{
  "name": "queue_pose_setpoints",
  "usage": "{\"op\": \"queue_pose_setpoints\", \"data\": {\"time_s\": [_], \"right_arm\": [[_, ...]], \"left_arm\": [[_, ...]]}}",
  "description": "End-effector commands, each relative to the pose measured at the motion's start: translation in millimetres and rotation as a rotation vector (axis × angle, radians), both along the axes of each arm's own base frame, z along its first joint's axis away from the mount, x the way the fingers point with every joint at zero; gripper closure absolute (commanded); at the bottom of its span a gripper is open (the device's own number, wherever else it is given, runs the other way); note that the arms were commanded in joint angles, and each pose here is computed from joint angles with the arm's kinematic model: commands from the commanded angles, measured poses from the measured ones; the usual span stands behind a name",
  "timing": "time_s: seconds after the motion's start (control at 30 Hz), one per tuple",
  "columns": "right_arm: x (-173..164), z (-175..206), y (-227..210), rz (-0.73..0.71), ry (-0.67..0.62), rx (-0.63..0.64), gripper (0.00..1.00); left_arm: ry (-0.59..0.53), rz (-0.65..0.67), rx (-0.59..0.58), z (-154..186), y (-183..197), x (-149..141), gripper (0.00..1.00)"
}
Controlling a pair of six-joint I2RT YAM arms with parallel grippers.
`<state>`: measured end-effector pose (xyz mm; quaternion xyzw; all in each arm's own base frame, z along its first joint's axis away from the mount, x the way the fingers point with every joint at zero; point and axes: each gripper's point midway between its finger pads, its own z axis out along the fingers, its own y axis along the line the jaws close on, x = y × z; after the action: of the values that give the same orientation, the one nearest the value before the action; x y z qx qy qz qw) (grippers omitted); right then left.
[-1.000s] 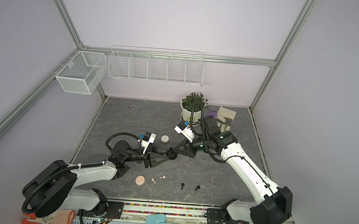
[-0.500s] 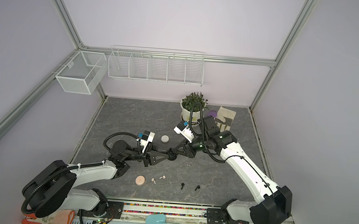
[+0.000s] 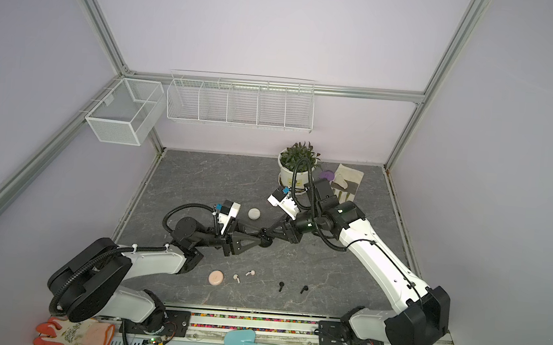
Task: Insert wireless bluetooth earbuds into charging case
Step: Open the charging case.
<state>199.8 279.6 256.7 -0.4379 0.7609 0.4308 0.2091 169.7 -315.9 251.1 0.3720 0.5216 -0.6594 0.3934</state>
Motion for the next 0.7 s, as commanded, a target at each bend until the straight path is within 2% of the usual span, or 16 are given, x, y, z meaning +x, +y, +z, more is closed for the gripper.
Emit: {"op": "queue_pose_setpoints", "data": {"time_s": [0.0,0.33,0.4,0.43,0.47,0.53,0.63,0.67], "right_arm": [[-3,6,3,0.037,-0.021,0.019,0.92],[-2,6,4,0.034,-0.019,0.015,0.91],[-2,7,3,0.032,-0.021,0.015,0.87],[-2,8,2,0.029,-0.021,0.018,0.83],[-2,10,2,0.026,-0.020,0.021,0.75],[-2,14,0,0.011,-0.029,0.021,0.51],[4,25,-8,-0.058,-0.076,-0.003,0.34],[7,27,-12,-0.092,-0.098,-0.019,0.30]], "left_arm": [[-0.029,-0.031,-0.037,11,-1,-6,0.57],[-0.043,-0.043,-0.035,10,0,-8,0.79],[-0.048,-0.038,-0.035,10,0,-7,0.82],[-0.052,-0.036,-0.037,10,-1,-7,0.84],[-0.052,-0.036,-0.036,10,-1,-6,0.86],[-0.057,-0.036,-0.039,12,-2,-5,0.91],[-0.072,-0.018,-0.047,13,-1,-4,1.00],[-0.078,-0.009,-0.050,14,-1,-3,1.00]]}}
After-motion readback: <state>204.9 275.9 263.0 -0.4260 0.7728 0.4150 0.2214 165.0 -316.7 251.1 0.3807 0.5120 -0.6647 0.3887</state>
